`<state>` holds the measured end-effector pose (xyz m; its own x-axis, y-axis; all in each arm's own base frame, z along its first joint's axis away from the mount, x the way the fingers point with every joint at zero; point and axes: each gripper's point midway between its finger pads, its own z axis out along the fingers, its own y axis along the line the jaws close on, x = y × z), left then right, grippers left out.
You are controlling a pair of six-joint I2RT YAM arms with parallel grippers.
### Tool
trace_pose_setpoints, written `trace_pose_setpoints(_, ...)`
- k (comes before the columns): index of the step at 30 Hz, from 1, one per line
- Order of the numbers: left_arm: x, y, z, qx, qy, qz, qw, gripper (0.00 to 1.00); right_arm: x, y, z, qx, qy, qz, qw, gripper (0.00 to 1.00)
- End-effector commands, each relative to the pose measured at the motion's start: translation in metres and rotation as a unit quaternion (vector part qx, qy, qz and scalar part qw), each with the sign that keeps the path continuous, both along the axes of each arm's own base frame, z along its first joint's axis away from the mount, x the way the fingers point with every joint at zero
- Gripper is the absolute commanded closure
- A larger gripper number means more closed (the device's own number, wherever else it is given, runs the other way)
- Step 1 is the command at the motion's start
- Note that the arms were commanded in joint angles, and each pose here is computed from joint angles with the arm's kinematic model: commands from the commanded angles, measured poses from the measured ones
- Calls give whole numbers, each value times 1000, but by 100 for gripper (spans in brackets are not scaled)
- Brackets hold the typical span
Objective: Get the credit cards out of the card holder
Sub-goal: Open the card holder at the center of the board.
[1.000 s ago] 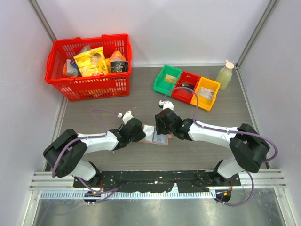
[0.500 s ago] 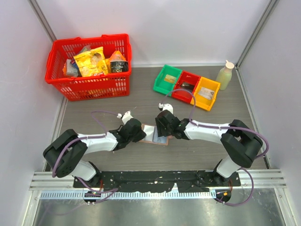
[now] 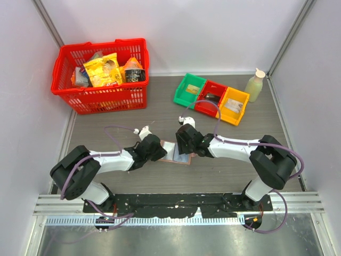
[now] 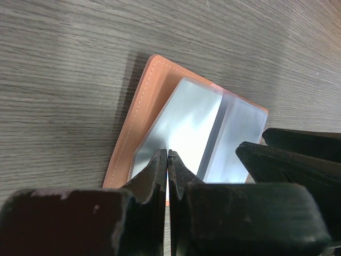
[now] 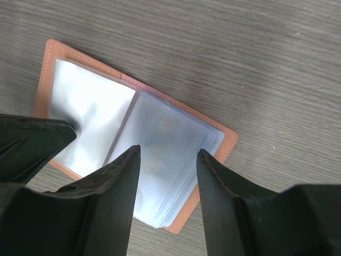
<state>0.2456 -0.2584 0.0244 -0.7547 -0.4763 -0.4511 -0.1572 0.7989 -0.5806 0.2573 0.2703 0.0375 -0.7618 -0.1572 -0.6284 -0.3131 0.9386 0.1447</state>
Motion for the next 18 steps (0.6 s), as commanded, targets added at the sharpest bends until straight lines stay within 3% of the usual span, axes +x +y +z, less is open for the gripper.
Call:
trace_pose_setpoints(1,-20,13,-28,33,43,-8,998,94,20,8,35,20,-49,-12,999,48)
trace_pose_setpoints(18,-22,15,-29,38,44,-6,998,94,16,19,6,16,-18,8,1000,48)
